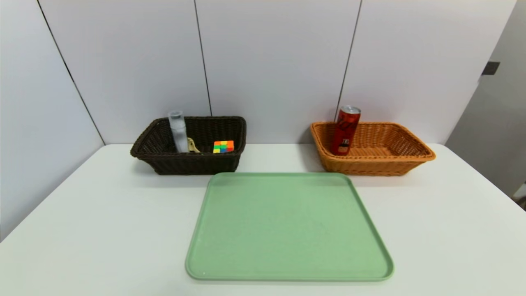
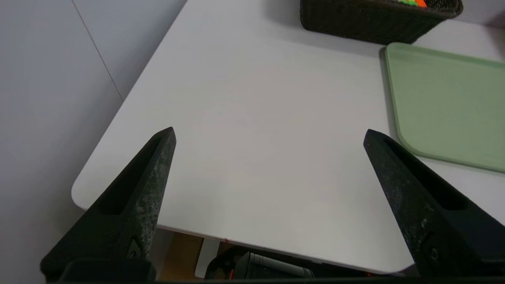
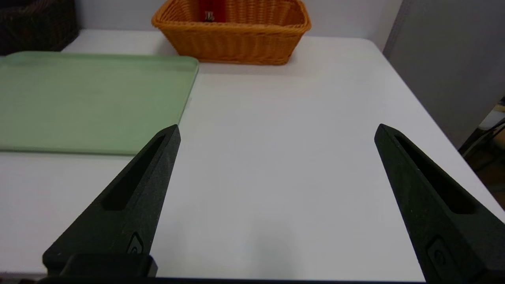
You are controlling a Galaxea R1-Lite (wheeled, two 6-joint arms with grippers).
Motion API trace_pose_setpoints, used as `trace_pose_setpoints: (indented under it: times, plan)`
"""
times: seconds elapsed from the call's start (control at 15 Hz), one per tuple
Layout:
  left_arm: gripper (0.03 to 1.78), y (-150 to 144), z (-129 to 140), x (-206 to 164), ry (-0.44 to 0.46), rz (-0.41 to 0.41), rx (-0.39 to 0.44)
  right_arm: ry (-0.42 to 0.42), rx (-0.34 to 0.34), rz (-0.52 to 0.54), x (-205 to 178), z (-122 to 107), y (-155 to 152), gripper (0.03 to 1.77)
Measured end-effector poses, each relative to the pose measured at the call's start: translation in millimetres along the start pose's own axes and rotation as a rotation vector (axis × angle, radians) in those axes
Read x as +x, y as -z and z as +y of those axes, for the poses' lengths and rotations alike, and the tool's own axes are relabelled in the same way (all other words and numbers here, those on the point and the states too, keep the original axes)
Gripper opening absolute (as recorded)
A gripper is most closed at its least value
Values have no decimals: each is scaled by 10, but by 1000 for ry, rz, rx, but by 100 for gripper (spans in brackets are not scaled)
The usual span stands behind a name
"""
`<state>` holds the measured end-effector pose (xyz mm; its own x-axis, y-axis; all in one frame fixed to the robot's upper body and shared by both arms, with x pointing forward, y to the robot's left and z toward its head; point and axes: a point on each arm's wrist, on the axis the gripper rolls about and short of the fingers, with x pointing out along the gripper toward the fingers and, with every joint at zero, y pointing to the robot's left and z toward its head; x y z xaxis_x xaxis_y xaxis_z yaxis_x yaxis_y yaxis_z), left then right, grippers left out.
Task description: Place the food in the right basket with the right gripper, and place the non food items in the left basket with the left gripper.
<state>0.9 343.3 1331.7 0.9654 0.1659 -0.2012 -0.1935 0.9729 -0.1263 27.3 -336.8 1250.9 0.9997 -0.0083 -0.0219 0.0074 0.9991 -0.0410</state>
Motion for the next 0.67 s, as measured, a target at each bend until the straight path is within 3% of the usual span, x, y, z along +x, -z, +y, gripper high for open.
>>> trace_pose_setpoints:
  times: [0.13, 0.33, 0.67]
  plan:
    - [169, -5, -74, -22, -11, -51, -18, 12, 1, -38, 22, 0, 41, 170]
    - [169, 58, -115, -35, 67, -58, 3, 8, 2, -49, 20, 2, 65, 170]
    - [169, 395, -64, 142, 140, -55, 211, 7, -12, -61, 49, 4, 87, 170]
